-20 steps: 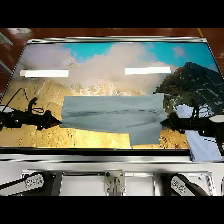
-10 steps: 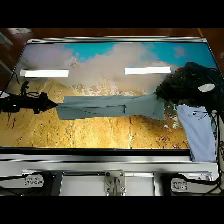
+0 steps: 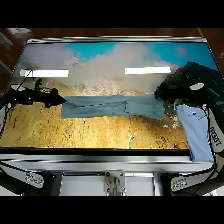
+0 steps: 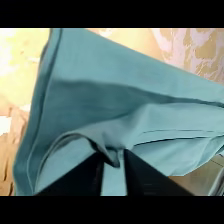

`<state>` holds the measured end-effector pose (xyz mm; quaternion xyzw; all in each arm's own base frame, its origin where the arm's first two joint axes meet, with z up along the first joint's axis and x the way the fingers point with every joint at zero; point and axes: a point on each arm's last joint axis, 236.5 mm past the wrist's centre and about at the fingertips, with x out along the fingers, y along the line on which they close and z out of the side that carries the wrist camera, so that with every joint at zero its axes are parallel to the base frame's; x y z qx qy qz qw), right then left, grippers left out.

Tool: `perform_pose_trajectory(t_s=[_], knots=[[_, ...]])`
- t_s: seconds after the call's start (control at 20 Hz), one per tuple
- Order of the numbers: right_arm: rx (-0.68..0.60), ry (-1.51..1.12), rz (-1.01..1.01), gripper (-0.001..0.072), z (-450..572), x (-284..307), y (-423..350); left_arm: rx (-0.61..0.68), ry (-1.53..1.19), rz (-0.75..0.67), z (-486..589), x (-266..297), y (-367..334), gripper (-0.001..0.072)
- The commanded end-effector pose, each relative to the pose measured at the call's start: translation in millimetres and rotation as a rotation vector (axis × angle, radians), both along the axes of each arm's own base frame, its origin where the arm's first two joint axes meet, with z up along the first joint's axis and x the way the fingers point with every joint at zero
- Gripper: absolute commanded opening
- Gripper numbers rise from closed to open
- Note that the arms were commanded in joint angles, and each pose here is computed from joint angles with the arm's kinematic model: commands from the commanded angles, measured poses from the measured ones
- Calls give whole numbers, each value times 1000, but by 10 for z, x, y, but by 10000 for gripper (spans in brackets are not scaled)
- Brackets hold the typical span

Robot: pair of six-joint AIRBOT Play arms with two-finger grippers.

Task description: Fold the shirts.

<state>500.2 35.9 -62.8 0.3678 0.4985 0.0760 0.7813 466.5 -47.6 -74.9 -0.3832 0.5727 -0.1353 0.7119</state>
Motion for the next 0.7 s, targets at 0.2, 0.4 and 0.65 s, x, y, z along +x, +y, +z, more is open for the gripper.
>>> perform_pose_trajectory(t_s=[0.2, 0.4, 0.65], knots=[[-100, 44, 140, 596, 109, -290, -366, -48, 42, 0, 102, 31, 43, 527], [-222, 249, 120, 681, -67, -770, -893, -77, 30, -50, 401, -49, 66, 522], [-71, 287, 130, 681, -384, -683, -513, -71, -10, -156, 642, -150, -260, 517]])
